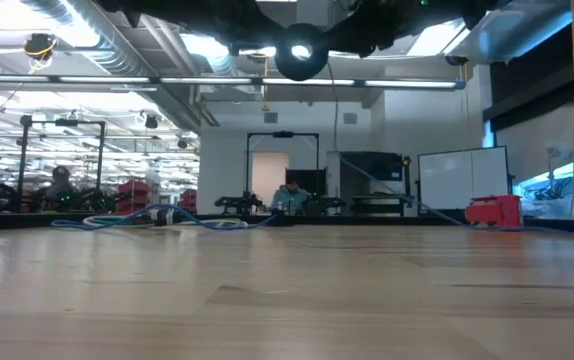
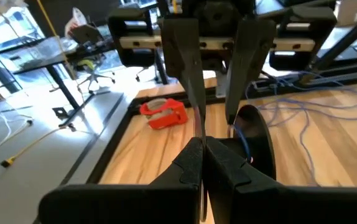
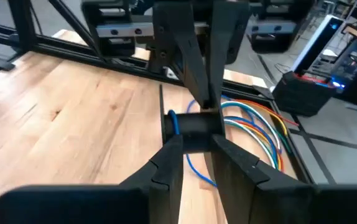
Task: Coil cords
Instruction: Coil the blue wire onto the black spool
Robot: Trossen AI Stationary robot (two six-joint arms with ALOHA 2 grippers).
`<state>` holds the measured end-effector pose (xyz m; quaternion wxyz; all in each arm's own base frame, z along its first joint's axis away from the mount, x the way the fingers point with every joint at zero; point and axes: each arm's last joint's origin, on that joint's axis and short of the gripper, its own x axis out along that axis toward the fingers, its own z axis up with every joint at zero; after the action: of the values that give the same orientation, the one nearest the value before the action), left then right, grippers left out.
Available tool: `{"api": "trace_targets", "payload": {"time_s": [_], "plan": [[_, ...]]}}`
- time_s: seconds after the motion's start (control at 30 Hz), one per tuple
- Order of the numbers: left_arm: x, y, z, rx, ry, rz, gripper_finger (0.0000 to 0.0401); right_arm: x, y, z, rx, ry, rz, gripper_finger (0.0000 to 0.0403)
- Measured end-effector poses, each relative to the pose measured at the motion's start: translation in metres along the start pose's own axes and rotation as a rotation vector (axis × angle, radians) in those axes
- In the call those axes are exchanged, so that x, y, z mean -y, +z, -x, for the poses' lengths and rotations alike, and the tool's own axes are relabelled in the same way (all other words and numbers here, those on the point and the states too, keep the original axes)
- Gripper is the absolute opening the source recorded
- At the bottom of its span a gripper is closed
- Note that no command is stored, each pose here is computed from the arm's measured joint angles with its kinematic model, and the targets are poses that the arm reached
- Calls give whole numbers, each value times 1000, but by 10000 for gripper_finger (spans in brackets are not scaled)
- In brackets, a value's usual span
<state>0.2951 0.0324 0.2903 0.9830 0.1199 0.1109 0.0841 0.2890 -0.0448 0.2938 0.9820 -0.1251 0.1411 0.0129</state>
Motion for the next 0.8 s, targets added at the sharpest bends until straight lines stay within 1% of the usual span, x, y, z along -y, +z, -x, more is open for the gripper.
{"api": "trace_targets", "payload": {"time_s": [0.13,0.23,0.37,0.43,0.53,0.6,0.7,0.8], "plan": [[0,0,0,-1,-1,0,1,1,3,2,20,-10,4,88],[1,-1,0,-12,-8,-2,1,-1,3,2,19,7,-8,88],[1,-3,0,-20,-22,-5,1,-7,25,15,93,38,12,88],[2,-2,0,-15,-29,-12,1,-8,29,19,88,17,22,88],[6,0,0,8,-81,-35,1,-9,17,16,23,5,12,88],[9,0,0,15,-105,-53,1,-11,10,11,18,10,10,88],[9,1,0,20,-110,-52,1,-13,6,3,33,46,18,88],[9,1,0,20,-104,-51,1,-12,4,0,28,46,18,88]]}}
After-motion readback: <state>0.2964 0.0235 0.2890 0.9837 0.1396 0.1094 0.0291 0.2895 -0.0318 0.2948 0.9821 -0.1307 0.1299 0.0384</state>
